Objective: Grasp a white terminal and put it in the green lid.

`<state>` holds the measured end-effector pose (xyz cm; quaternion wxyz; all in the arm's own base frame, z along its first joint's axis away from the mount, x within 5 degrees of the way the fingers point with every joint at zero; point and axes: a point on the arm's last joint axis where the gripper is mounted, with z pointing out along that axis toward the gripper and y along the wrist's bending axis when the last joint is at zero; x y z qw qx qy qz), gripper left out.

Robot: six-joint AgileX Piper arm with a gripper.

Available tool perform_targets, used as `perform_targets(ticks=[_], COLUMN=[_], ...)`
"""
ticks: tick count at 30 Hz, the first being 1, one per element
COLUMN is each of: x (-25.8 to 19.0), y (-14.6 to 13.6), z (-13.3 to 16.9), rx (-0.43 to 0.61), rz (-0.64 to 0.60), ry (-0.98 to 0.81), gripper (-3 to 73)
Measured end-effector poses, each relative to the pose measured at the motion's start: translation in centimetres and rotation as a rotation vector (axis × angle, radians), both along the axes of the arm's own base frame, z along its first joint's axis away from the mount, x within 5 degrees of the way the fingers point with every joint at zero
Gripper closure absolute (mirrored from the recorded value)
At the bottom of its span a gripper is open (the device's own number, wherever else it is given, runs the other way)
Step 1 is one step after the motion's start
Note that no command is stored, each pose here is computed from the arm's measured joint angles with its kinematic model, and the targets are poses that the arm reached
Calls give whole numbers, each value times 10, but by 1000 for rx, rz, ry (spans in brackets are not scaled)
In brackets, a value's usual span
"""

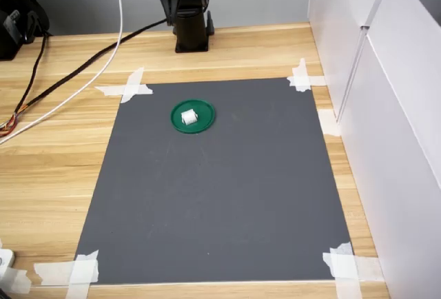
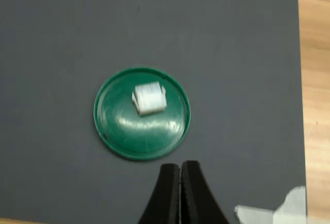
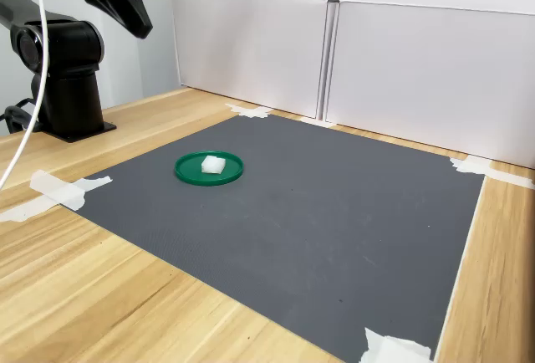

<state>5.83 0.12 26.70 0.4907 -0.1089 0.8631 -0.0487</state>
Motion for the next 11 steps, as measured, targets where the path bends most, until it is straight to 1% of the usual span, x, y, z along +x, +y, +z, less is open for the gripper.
perform_targets(ticks=[6,11], x=[-4,-2], y=[0,0], z=[-4,-12], rx=[1,0], rz=[4,5], ry=[-103,-114], gripper=[715,715])
